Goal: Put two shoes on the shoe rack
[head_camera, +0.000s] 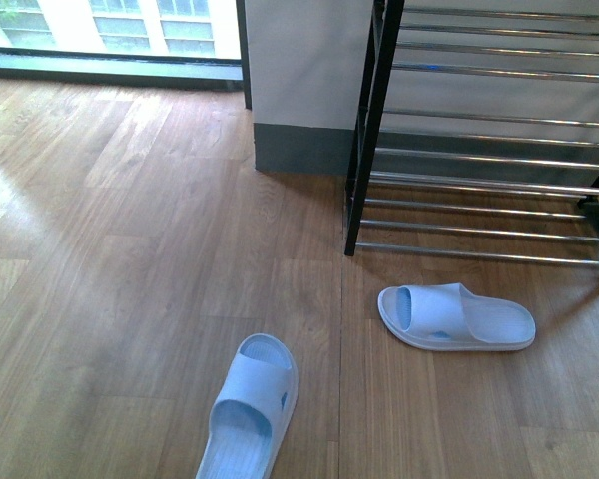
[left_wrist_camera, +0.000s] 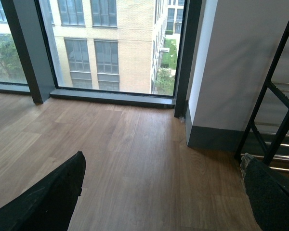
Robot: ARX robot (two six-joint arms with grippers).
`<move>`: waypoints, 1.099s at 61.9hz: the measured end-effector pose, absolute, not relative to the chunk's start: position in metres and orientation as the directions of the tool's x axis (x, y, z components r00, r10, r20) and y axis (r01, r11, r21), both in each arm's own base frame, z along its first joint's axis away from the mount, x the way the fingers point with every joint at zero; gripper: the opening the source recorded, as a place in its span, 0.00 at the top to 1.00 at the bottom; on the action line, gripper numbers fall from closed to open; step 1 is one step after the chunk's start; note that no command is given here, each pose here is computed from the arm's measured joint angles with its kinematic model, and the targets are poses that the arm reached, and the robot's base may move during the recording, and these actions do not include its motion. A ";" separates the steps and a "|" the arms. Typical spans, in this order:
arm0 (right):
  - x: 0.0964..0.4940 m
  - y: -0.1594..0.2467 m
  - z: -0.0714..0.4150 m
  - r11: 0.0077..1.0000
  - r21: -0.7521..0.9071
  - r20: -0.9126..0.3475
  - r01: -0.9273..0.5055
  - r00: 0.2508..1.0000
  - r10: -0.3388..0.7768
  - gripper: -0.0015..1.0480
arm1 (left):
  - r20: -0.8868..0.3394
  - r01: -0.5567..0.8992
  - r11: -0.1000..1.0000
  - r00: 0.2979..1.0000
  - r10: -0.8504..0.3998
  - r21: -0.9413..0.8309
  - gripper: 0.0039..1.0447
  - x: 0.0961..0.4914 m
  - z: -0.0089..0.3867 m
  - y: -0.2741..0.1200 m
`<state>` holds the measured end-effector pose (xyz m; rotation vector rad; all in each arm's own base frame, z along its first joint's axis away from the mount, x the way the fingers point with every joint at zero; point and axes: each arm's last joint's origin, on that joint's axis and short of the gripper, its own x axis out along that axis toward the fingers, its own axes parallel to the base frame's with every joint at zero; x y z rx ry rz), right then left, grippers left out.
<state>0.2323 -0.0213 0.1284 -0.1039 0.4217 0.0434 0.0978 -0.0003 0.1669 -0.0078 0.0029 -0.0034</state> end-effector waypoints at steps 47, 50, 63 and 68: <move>0.366 -0.042 -0.123 0.948 -0.084 -0.772 -0.307 0.622 0.133 0.09 | -0.003 0.003 1.000 1.000 -0.003 -0.008 0.09 0.098 0.167 0.000; 0.370 -0.042 -0.127 0.946 -0.086 -0.773 -0.312 0.620 0.134 0.09 | -0.003 0.003 1.000 1.000 -0.003 -0.008 0.09 0.098 0.167 0.000; 0.387 -0.045 -0.148 0.947 -0.088 -0.773 -0.308 0.621 0.130 0.09 | -0.003 0.003 1.000 1.000 -0.003 -0.008 0.09 0.098 0.167 0.000; 0.389 -0.045 -0.150 0.946 -0.071 -0.775 -0.317 0.615 0.148 0.09 | -0.003 0.003 1.000 1.000 -0.003 -0.008 0.09 0.098 0.167 0.000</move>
